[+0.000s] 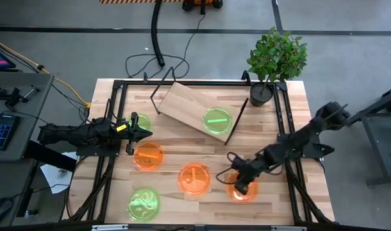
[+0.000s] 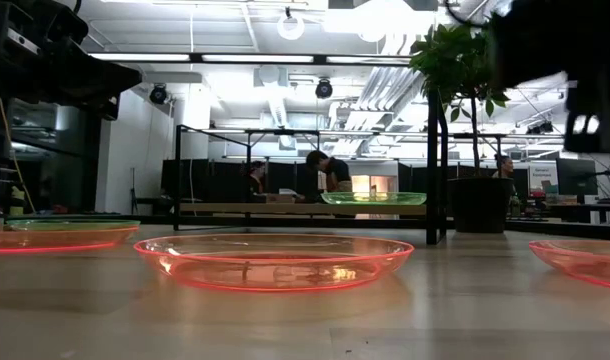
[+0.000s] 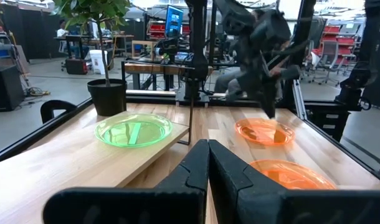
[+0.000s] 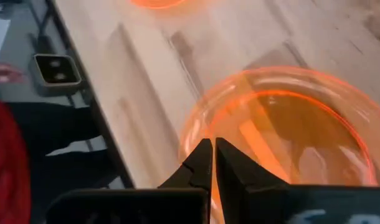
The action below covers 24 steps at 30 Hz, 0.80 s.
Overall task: Place and stack plates onto a shelf
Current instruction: Put the right orange plate on top of the shelf
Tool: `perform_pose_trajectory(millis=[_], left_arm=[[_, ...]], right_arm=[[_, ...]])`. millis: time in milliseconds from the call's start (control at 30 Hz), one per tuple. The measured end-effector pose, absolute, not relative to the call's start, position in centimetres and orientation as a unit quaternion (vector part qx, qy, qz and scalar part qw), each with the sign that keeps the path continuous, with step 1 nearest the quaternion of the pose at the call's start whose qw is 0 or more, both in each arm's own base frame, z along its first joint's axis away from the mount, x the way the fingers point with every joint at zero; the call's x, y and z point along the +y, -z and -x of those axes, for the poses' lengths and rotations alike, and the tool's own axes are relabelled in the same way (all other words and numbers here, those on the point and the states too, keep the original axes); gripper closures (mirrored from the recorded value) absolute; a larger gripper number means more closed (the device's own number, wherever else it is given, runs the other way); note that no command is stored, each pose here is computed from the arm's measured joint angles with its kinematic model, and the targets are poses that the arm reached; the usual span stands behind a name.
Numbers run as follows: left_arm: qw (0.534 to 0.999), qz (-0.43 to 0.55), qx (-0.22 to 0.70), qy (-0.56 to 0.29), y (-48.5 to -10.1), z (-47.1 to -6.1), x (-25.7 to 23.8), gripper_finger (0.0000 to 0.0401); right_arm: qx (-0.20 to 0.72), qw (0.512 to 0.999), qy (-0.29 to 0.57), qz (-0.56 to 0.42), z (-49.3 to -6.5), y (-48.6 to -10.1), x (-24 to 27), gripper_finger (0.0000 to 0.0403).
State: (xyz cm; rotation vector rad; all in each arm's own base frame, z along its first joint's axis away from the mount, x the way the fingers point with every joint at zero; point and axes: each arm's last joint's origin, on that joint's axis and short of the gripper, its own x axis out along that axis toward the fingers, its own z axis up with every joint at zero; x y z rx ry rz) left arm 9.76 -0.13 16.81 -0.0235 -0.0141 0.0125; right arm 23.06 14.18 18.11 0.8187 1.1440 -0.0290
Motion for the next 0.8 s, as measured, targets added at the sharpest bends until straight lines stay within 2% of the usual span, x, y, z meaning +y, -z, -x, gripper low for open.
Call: perform_pose_trajectory(millis=[133, 233, 400, 600, 800], left_arm=[[1.000, 0.012, -0.007, -0.006, -16.8, -9.8, -0.1, 0.0401], [1.000, 0.012, -0.007, -0.006, -16.8, -9.8, -0.1, 0.0401], [1.000, 0.012, -0.007, -0.006, -16.8, -9.8, -0.1, 0.0401], [1.000, 0.012, -0.007, -0.006, -16.8, -9.8, -0.1, 0.0401], [1.000, 0.012, -0.007, -0.006, -16.8, -9.8, -0.1, 0.0401]], right_arm=[[0.529, 0.759, 0.078, -0.371, -19.7, -19.4, 13.0, 0.0399], [0.507, 0.754, 0.114, -0.403, -17.2, -19.5, 12.1, 0.0384], [0.448, 0.738, 0.144, -0.484, -14.4, -17.3, 11.2, 0.0321], [0.442, 0.724, 0.156, -0.507, -13.1, -14.0, 10.5, 0.0236], [0.449, 0.725, 0.140, -0.504, -13.1, -13.8, 10.5, 0.0211]])
